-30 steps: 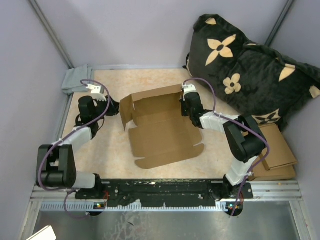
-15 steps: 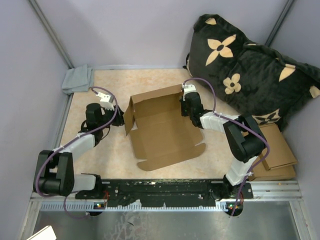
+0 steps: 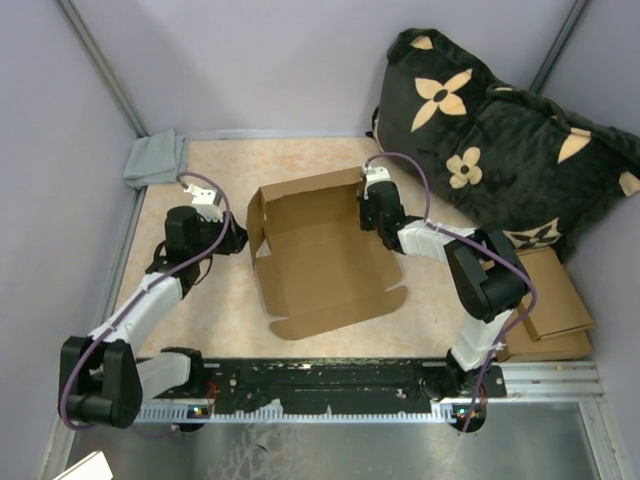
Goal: Fold the paper box
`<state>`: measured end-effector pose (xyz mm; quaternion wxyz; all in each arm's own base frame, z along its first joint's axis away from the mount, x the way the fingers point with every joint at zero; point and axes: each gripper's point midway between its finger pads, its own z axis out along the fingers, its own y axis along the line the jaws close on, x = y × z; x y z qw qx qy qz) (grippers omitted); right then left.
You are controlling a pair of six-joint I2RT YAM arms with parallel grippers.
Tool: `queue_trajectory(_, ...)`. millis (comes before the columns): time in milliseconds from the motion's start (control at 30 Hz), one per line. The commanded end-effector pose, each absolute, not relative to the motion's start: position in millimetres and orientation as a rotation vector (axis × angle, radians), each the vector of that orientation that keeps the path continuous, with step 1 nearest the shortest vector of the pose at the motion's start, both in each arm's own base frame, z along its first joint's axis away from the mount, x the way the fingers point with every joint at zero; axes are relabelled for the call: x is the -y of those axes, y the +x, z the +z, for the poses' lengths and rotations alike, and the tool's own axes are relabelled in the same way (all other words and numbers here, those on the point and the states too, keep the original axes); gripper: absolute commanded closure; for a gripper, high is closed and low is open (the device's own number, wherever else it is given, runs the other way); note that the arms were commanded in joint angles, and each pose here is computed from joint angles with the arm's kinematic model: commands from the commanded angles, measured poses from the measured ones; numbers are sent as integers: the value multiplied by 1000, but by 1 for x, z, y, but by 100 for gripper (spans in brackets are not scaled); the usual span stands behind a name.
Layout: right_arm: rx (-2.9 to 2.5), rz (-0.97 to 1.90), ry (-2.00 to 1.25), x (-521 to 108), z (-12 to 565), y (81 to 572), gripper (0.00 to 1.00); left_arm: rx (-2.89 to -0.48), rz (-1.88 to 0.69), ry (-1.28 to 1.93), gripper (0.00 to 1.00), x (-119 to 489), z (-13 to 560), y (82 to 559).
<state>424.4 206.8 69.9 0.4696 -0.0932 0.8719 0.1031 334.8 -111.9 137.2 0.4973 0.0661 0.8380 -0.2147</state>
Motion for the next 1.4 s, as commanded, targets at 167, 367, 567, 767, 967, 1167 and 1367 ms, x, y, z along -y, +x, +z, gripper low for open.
queue_trajectory(167,-2237,275,-217,-219,67,432,100,-2109,-422,118,53,98,119,333)
queue_trajectory(367,-2283,292,-284,-226,79,431,100,-2097,-426,127,52,101,124,348)
queue_trajectory(567,-2366,249,-339,-224,82,428,100,-2086,-371,160,52,96,125,359)
queue_trajectory(767,-2376,192,-304,-218,85,435,100,-2128,-239,93,52,76,130,367)
queue_trajectory(967,-2363,188,-261,-221,85,446,100,-2224,-163,-41,54,59,137,347)
queue_trajectory(1167,-2361,220,-266,-228,84,449,100,-2083,-131,-54,52,49,140,346)
queue_trajectory(1367,-2350,255,-308,-232,85,445,100,-2033,-210,48,51,66,143,357)
